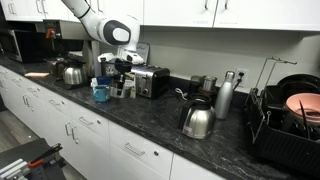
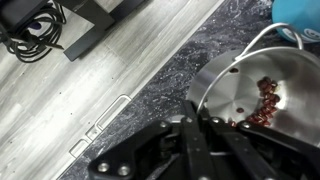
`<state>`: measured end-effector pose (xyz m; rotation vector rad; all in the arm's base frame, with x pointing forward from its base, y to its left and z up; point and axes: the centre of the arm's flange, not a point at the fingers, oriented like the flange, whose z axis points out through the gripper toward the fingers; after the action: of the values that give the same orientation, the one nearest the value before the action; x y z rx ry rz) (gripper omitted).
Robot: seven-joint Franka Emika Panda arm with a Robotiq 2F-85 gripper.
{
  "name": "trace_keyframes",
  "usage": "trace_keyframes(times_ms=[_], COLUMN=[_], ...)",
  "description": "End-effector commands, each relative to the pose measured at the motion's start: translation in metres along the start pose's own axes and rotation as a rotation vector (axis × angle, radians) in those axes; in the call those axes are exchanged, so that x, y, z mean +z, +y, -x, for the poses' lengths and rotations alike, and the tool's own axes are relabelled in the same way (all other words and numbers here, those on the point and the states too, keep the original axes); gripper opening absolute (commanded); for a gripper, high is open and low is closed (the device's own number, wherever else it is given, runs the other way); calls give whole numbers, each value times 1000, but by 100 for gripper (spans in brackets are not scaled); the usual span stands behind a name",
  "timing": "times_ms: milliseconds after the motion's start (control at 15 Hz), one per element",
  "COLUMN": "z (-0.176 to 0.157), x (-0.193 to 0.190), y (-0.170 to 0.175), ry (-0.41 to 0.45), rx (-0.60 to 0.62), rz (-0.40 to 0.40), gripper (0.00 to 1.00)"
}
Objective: Move the silver pot to the left, move the white box to the right
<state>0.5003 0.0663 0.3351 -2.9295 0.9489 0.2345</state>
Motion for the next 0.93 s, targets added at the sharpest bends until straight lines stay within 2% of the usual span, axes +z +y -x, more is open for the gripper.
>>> trace_keyframes(times_ms=[0, 333, 867], z=[11, 20, 18], x=[6, 26, 62], y=[0, -1, -4], ry=[50, 50, 54], rx=[-111, -188, -187], rz=[-12, -8, 2], gripper=[1, 1, 1])
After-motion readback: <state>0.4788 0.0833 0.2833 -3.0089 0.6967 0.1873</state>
